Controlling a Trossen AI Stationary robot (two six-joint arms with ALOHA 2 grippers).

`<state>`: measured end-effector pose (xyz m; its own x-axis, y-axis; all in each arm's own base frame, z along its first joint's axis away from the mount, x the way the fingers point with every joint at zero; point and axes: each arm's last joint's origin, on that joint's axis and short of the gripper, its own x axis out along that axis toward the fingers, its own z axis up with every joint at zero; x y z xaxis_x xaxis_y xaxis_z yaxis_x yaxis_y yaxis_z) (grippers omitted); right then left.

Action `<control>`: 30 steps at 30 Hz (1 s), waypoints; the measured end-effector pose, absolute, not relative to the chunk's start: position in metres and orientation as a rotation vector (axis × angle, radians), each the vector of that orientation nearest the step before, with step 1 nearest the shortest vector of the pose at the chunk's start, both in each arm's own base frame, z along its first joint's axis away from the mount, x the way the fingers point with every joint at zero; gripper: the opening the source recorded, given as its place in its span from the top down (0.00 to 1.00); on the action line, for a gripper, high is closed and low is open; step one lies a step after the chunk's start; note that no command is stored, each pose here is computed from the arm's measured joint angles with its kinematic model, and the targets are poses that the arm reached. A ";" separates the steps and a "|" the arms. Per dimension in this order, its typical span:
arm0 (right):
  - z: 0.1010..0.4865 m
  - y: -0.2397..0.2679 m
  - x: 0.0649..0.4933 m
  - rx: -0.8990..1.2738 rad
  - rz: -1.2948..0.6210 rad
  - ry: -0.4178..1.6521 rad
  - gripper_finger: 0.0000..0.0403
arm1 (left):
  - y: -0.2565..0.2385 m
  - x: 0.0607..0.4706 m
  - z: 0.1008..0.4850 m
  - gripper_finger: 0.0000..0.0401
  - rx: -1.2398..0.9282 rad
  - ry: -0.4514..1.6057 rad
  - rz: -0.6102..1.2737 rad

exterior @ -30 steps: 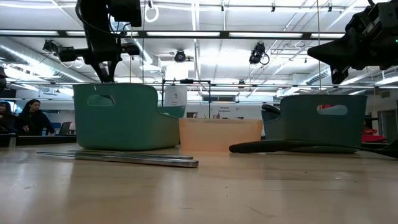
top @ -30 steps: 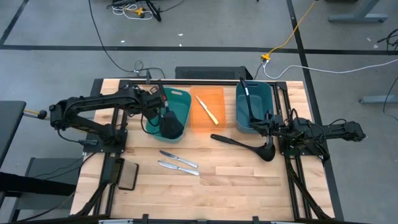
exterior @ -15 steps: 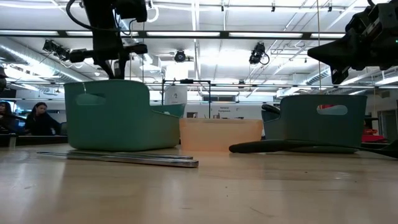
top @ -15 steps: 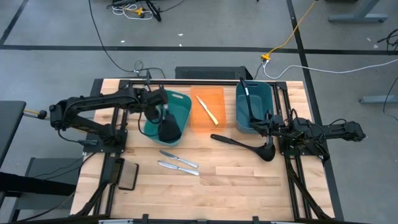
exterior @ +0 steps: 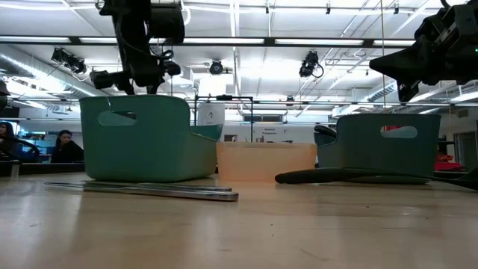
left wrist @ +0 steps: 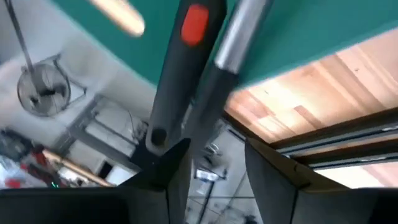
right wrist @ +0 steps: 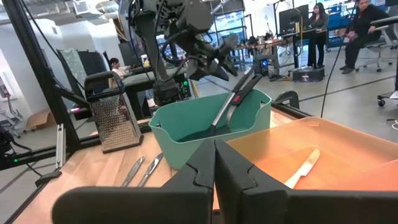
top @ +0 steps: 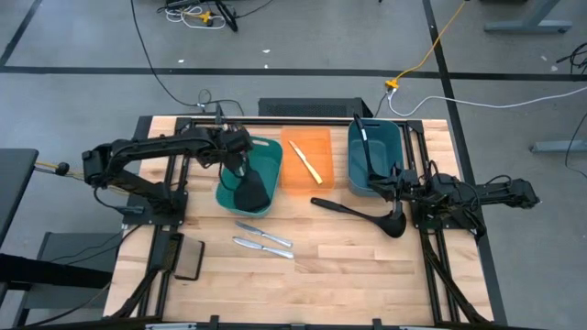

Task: Pick & Place Kitchen Items
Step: Adjust the green bin

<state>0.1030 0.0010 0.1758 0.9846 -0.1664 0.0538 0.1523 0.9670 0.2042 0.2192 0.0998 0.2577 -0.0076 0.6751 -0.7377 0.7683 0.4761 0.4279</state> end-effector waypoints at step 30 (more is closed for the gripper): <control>0.175 0.001 0.103 0.206 -0.163 -0.068 0.98 | -0.046 0.249 0.279 0.46 0.253 1.280 -0.225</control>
<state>0.1031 0.0010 0.1754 0.9846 -0.1675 0.0501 0.1536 0.9658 0.2090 0.2486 -0.0455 0.2789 0.2718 -0.0246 -0.9621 0.3044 0.9506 0.0617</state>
